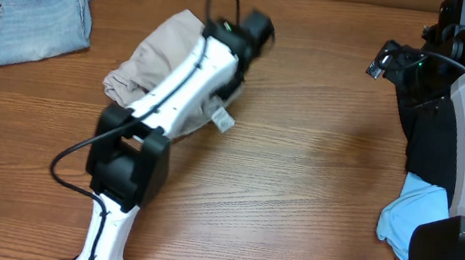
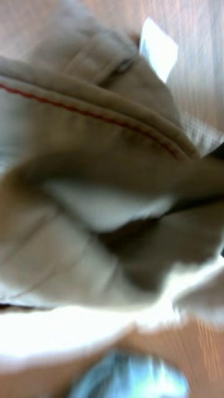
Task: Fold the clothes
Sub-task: 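Carry the folded shorts with the left gripper to the back-left corner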
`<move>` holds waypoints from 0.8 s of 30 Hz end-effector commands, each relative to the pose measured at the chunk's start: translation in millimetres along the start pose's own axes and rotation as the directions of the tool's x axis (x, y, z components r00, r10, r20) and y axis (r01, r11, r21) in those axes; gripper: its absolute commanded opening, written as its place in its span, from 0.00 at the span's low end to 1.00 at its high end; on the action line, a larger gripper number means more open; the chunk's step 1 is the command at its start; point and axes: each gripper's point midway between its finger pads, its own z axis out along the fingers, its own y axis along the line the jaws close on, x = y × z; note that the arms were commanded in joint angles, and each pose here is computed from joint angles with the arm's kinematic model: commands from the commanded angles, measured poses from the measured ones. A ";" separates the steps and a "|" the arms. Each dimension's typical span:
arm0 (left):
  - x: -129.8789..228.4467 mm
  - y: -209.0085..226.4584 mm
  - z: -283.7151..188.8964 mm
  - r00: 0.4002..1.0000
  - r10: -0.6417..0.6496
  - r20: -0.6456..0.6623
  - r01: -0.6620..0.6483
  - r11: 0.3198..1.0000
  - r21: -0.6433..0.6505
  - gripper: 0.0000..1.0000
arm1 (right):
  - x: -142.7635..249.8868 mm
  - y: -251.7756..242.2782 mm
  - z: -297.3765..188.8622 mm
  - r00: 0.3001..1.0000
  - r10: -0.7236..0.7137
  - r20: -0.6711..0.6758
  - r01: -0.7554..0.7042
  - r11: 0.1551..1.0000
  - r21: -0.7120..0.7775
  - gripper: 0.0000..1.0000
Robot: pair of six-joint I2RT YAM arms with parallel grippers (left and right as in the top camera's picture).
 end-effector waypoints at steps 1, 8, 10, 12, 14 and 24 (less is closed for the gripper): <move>-19.9 70.8 -44.9 0.987 -0.120 0.107 0.133 0.983 -0.125 0.04 | -1.5 -2.9 -0.1 1.000 -0.002 0.006 0.002 1.000 0.010 1.00; -21.8 154.4 -99.9 0.934 -0.267 0.239 0.309 0.938 -0.159 0.04 | -1.5 -2.9 -0.1 1.000 -0.001 0.006 0.001 1.000 0.009 1.00; -18.4 179.0 -111.7 0.913 -0.300 0.276 0.353 0.921 -0.166 0.04 | -1.5 -2.9 -0.1 1.000 -0.001 0.006 0.001 1.000 0.009 1.00; -13.4 201.8 -119.8 0.893 -0.332 0.304 0.395 0.902 -0.174 0.04 | -1.4 -2.9 -0.1 1.000 -0.001 0.006 0.001 1.000 0.009 1.00; -7.0 223.0 -125.1 0.877 -0.355 0.324 0.427 0.885 -0.186 0.04 | -1.3 -2.9 -0.1 1.000 -0.001 0.005 0.001 1.000 0.009 1.00; 42.6 339.3 -117.4 0.730 -0.548 0.408 0.666 0.704 -0.246 0.04 | -0.9 -2.7 -0.1 1.000 0.000 0.003 0.000 1.000 0.008 1.00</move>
